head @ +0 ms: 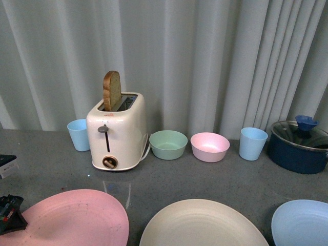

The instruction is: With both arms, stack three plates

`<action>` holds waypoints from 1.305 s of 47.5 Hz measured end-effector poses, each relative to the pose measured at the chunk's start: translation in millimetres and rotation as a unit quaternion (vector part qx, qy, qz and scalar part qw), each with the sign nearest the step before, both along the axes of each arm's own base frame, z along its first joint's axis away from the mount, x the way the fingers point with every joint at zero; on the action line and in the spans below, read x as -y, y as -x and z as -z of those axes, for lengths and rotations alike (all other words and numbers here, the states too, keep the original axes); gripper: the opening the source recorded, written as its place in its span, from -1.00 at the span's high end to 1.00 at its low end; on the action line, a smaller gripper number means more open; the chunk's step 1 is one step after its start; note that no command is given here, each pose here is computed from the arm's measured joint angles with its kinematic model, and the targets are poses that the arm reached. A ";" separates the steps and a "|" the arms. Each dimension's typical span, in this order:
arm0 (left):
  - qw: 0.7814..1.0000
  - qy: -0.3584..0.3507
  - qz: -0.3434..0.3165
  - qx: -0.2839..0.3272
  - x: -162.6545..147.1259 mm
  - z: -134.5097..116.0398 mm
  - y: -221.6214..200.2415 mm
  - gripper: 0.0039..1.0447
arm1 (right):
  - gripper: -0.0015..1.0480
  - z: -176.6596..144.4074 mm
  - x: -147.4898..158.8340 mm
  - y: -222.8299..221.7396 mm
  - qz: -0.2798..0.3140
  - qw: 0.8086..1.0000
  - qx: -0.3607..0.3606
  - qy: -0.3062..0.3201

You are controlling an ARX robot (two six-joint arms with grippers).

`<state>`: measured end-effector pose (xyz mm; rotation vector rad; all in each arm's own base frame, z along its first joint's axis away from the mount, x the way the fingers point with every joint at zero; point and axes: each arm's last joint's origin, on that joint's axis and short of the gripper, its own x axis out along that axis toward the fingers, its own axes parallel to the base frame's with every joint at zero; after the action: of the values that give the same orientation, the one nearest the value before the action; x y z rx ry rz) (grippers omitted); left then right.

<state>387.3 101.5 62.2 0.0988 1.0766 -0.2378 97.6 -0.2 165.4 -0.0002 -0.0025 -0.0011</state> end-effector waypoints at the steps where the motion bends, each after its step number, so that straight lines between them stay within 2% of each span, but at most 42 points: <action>1: 1.000 0.001 0.000 0.000 0.3 0.4 -0.4 -0.87 | -0.86 0.0 0.0 0.0 0.000 1.000 0.000 0.000; 8: 1.000 0.001 0.002 0.000 2.6 3.1 -1.7 -0.83 | -0.86 0.0 0.0 0.0 0.000 1.000 0.000 0.000; 14: 1.000 0.007 0.004 0.001 5.4 4.2 -2.7 -0.29 | -0.86 0.0 0.0 0.0 0.000 1.000 0.000 0.000; 26: 1.000 0.017 0.013 0.002 10.5 4.5 -3.4 0.36 | -0.86 0.0 0.0 0.0 0.000 1.000 0.000 0.000; 33: 0.999 0.028 0.017 0.005 12.8 4.1 -3.9 0.93 | -0.86 0.0 0.0 0.0 0.000 1.000 0.000 0.000; 48: 0.998 0.066 0.007 -0.016 11.8 1.2 -2.0 0.94 | -0.86 0.0 0.0 0.0 0.000 1.000 0.000 0.000; 62: 0.996 0.086 -0.004 -0.022 -0.8 -19.5 -13.4 0.94 | -0.86 0.0 0.0 0.0 0.000 1.000 0.000 0.000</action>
<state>400.7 102.3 81.7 -0.0648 1.0964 -0.3258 97.6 -0.2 165.4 -0.0002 -0.0025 -0.0011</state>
